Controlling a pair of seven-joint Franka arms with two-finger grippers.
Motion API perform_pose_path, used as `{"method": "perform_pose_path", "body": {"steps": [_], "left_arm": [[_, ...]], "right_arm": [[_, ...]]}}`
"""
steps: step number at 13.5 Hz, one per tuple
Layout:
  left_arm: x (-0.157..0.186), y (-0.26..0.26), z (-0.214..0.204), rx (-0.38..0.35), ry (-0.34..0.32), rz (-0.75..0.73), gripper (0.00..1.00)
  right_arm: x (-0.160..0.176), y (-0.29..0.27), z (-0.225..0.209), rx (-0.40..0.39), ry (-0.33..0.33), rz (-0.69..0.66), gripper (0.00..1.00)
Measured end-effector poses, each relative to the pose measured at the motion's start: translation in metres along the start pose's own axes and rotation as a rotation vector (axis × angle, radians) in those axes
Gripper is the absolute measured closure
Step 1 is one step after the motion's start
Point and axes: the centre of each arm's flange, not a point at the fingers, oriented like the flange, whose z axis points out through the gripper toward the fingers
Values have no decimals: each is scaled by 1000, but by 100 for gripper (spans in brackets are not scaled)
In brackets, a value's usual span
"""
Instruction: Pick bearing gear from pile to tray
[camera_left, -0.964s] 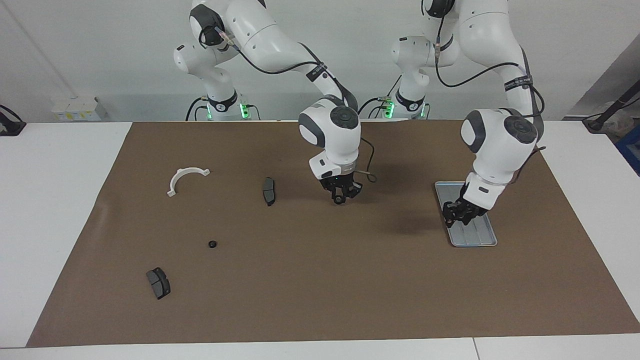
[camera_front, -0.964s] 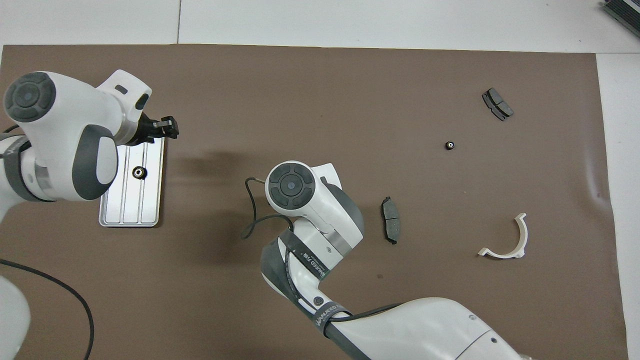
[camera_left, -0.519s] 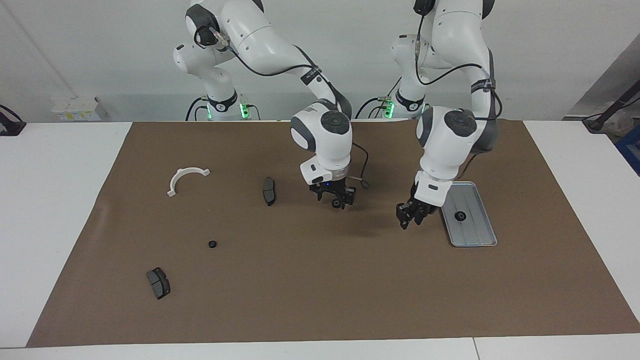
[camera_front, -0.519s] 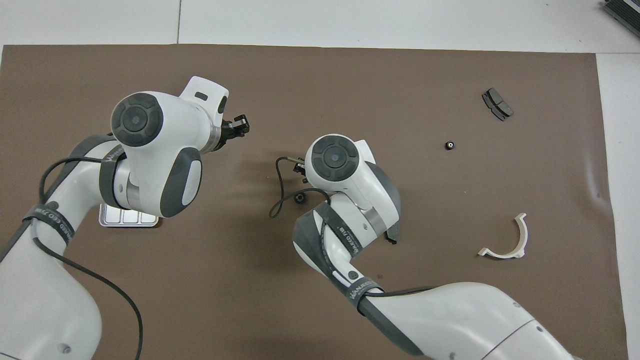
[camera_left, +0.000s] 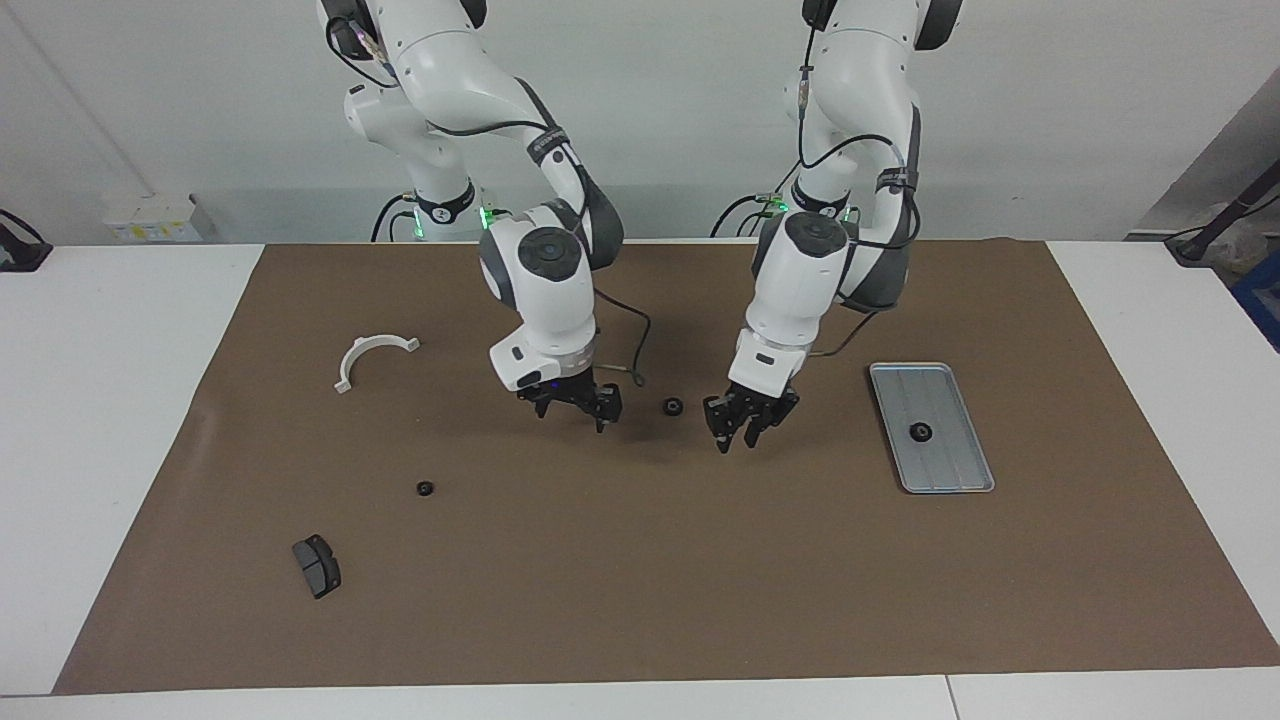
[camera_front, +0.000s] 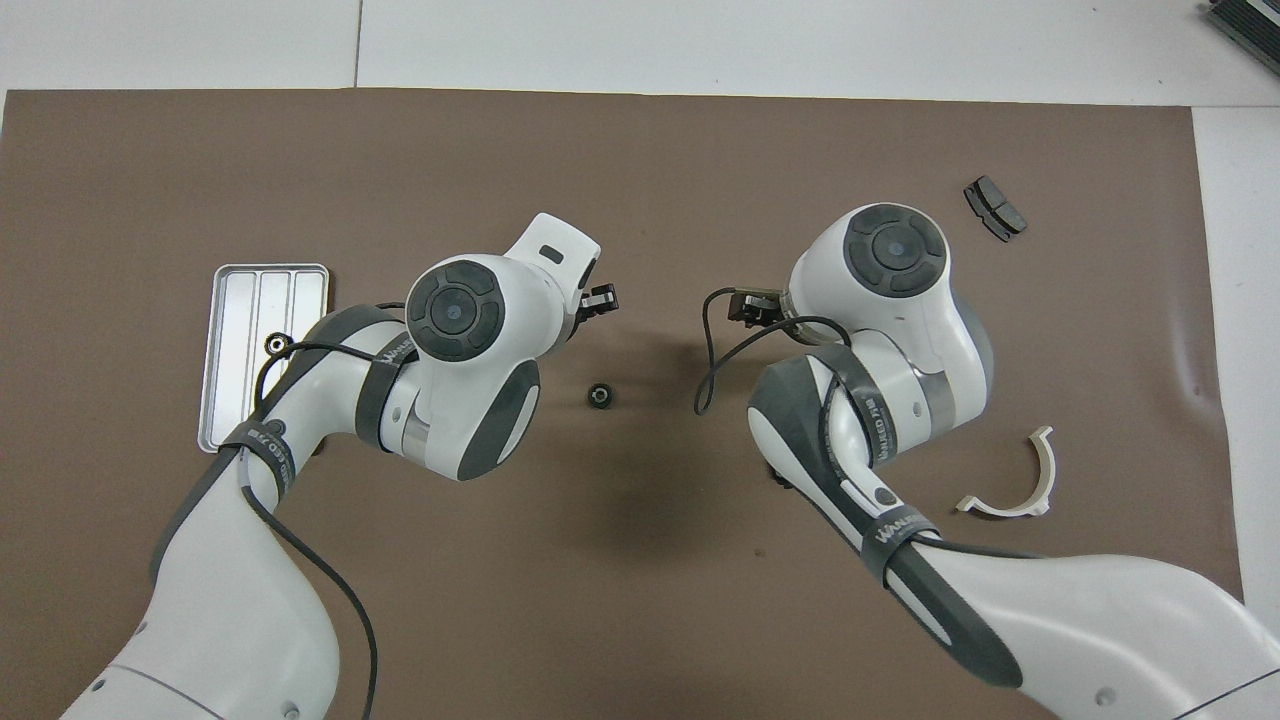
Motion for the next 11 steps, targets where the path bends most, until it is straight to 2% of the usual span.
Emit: {"method": "perform_pose_path", "body": {"steps": [6, 11], "left_arm": [[-45, 9, 30, 39, -67, 99, 55], [-69, 16, 39, 52, -93, 134, 55]], "right_arm": [[50, 107, 8, 12, -6, -28, 0], [76, 120, 37, 14, -15, -8, 9]]}}
